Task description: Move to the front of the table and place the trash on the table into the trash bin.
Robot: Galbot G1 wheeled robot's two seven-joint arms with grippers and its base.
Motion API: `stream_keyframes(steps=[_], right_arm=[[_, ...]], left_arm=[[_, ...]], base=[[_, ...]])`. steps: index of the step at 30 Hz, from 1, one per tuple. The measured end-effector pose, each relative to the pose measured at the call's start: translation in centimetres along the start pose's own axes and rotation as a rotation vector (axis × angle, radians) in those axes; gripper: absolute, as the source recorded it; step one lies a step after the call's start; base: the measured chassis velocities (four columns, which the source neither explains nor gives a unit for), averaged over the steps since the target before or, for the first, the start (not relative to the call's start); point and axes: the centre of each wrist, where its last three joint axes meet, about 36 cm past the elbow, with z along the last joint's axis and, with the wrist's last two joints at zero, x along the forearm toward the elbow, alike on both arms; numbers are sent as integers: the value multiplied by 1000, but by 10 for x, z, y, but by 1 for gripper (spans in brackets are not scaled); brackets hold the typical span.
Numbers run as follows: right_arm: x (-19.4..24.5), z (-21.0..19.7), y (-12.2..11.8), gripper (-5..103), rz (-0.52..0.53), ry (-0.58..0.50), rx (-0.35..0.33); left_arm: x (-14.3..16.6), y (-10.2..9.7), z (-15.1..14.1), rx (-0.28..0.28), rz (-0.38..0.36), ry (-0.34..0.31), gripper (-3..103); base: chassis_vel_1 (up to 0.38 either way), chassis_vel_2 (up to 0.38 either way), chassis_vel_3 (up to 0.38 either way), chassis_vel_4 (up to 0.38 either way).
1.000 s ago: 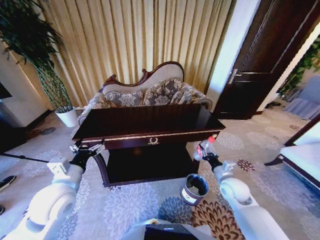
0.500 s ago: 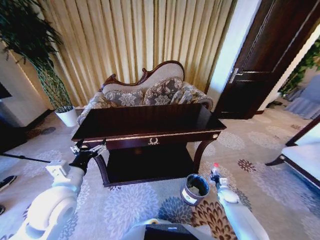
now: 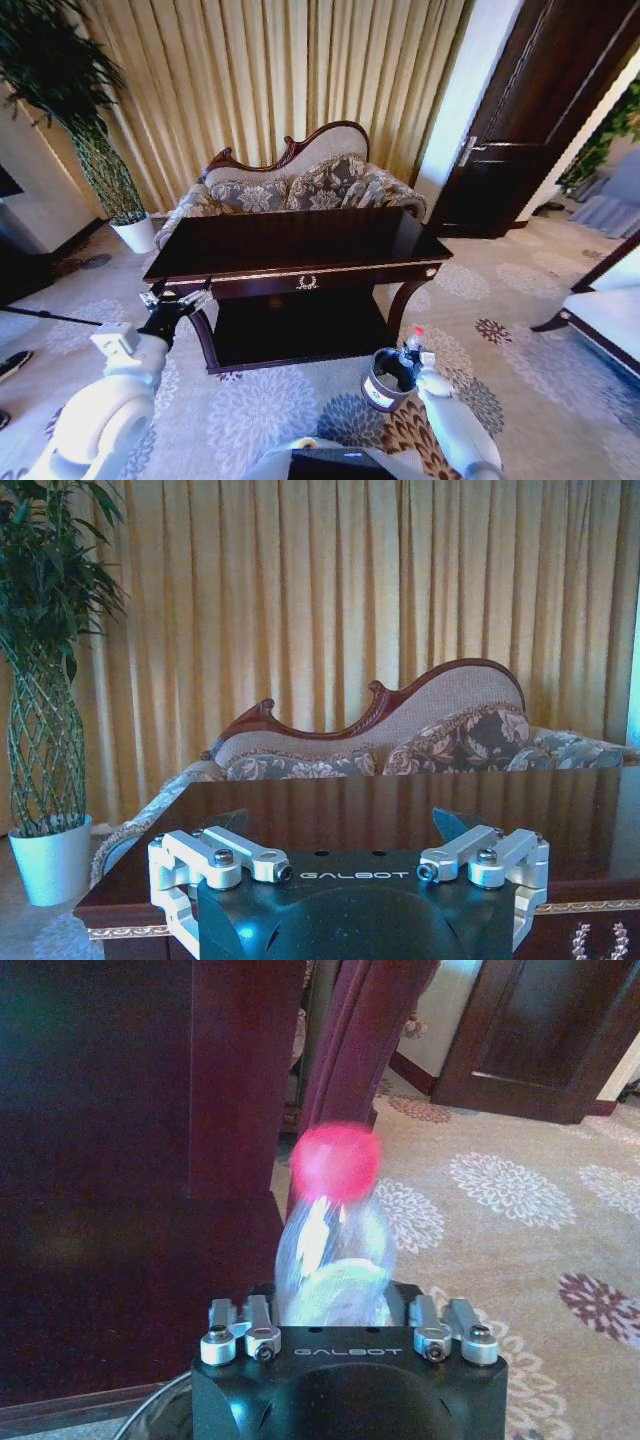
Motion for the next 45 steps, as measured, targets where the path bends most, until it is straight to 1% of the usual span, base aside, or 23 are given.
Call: stream_keyframes(steps=[2,4,7,8,10,11,18,29,35,38,45], right_arm=[[1,-4,-7,73,6,-11,-8],[2,-6,-8,73,7,-10,-15],[4,-7,-13,88,10,-4,-26],[4,-7,-13,88,10,-4,-26],[6,-6,-14,97,11,-2,-28],[7,-5,-15,99,11,-2,-27],[15,-2,-14,100,4,-2,-26],[26,13,-6,100,-26,31,-17],[28,18,6,100,-59,41,-25],[30,19,12,100,-84,49,-16],[31,18,18,100,-96,66,-8]], left_arm=[[0,-1,1,6,1,0,100],[-1,-2,1,9,2,0,100],[-1,-3,3,15,4,5,100],[-1,-3,3,15,4,5,100],[-1,-3,3,16,5,5,100],[0,-4,3,15,6,5,100],[0,-3,2,10,7,2,100],[-3,-3,3,12,7,-2,100],[-6,-3,5,17,6,-6,100],[-8,-3,6,19,4,-10,100],[-10,-1,8,21,-1,-10,100]], base=[[0,0,0,0],[0,0,0,0],[0,0,0,0],[0,0,0,0],[0,0,0,0],[0,0,0,0],[0,0,0,0],[0,0,0,0],[0,0,0,0],[0,0,0,0],[0,0,0,0]])
